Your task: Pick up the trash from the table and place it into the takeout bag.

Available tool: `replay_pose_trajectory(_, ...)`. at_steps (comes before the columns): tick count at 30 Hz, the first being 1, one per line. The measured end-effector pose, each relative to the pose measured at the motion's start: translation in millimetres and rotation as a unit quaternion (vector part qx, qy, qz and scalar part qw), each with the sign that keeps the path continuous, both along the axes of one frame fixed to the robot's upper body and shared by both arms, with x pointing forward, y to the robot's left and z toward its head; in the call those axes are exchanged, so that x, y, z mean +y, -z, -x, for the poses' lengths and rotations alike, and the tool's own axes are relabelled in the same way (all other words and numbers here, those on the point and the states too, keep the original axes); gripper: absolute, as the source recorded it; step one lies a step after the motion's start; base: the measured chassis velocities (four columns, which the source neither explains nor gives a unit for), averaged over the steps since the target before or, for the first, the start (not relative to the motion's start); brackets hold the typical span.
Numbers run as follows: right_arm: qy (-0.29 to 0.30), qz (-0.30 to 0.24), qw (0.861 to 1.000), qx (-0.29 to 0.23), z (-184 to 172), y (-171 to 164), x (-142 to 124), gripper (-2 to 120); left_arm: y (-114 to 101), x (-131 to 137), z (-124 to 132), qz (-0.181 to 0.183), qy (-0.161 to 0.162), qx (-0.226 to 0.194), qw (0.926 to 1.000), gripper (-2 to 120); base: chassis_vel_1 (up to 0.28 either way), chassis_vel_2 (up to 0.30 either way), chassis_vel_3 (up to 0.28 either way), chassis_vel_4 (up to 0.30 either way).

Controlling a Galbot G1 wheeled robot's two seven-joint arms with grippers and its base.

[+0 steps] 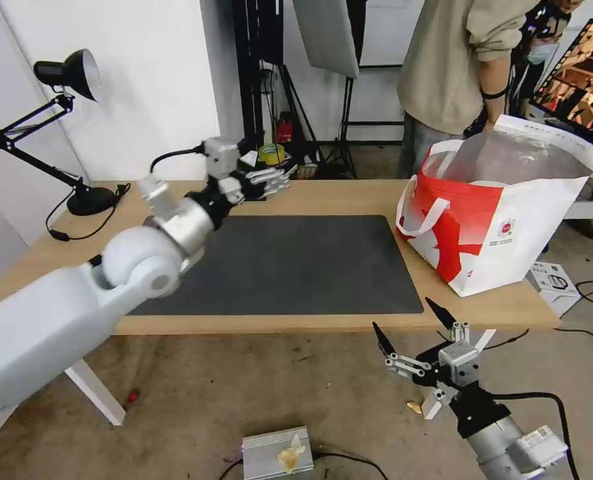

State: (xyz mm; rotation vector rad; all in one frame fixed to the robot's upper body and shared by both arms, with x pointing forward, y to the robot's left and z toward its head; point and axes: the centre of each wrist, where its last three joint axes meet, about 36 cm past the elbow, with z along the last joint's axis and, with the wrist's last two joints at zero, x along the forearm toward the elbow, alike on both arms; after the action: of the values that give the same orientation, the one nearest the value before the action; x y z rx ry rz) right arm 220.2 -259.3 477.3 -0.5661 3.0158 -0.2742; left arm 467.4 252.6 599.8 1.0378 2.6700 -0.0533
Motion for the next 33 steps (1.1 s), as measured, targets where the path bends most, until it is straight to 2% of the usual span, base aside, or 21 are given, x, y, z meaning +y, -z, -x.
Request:
replay_pose_trajectory(5, 0.000, 0.000, 1.000, 0.000, 0.0, 0.0, 0.0, 100, 15.7, 25.4, 32.9, -0.016, -0.021, -0.023, 0.9994, 100, 0.000, 0.000, 0.000, 0.000)
replay_pose_trajectory(9, 0.000, 0.000, 1.000, 0.000, 0.0, 0.0, 0.0, 100, 26.1, 31.4, 51.8, -0.023, -0.027, -0.028, 0.9990, 100, 0.000, 0.000, 0.000, 0.000)
replay_pose_trajectory(16, 0.000, 0.000, 1.000, 0.000, 0.0, 0.0, 0.0, 100, 42.3, 26.0, 78.4, -0.016, -0.031, -0.029, 0.9990, 100, 0.000, 0.000, 0.000, 0.000)
replay_pose_trajectory(24, 0.000, 0.000, 1.000, 0.000, 0.0, 0.0, 0.0, 100, 59.7, 28.8, 104.8, -0.011, -0.059, -0.031, 0.9977, 100, 0.000, 0.000, 0.000, 0.000)
replay_pose_trajectory(29, 0.000, 0.000, 1.000, 0.000, 0.0, 0.0, 0.0, 100, 79.2, 27.8, 127.8, -0.009, -0.078, -0.027, 0.9966, 100, 0.000, 0.000, 0.000, 0.000)
replay_pose_trajectory(33, 0.000, 0.000, 1.000, 0.000, 0.0, 0.0, 0.0, 100, 101.4, 18.3, 147.2, 0.009, -0.107, -0.021, 0.9940, 100, 0.000, 0.000, 0.000, 0.000)
